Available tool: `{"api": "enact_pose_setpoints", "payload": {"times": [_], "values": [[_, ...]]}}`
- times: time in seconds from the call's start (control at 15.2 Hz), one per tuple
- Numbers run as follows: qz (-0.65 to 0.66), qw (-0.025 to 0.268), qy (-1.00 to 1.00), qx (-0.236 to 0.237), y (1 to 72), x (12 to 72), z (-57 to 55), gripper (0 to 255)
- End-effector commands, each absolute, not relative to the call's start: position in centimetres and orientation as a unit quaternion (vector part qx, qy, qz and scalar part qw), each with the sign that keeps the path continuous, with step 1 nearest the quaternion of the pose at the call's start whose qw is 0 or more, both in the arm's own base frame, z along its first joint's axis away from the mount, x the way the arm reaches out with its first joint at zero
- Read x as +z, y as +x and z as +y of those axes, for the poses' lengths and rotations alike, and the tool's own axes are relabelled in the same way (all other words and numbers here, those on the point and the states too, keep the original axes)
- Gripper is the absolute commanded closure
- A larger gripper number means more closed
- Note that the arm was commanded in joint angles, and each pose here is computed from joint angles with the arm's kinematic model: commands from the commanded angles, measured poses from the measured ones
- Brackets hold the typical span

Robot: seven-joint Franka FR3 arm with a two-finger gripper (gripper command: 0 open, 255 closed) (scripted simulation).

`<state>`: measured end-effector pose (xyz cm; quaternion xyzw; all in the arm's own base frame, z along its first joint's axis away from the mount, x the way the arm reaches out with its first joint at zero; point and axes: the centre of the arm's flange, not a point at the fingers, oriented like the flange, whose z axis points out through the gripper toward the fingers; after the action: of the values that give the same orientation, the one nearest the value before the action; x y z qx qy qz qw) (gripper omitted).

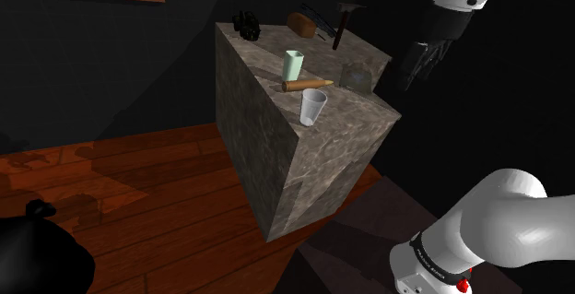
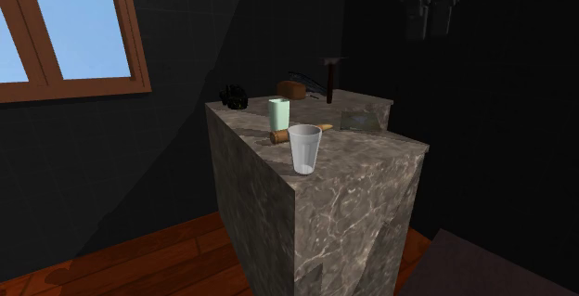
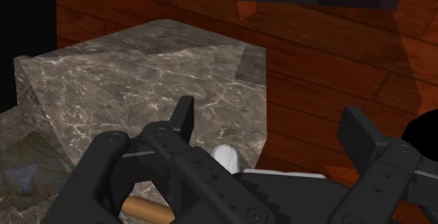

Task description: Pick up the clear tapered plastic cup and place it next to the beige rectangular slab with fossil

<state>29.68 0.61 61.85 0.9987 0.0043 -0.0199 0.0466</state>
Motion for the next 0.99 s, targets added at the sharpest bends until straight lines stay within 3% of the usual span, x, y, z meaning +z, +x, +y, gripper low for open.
{"api": "enact_pose_setpoints", "payload": {"times": [0.0, 0.92], "values": [[0.004, 0.047, 0.999, -0.02, 29.7, 61.9, 0.6, 0], [0.035, 0.072, 0.997, -0.011, 43.9, 50.4, 0.8, 0]]}}
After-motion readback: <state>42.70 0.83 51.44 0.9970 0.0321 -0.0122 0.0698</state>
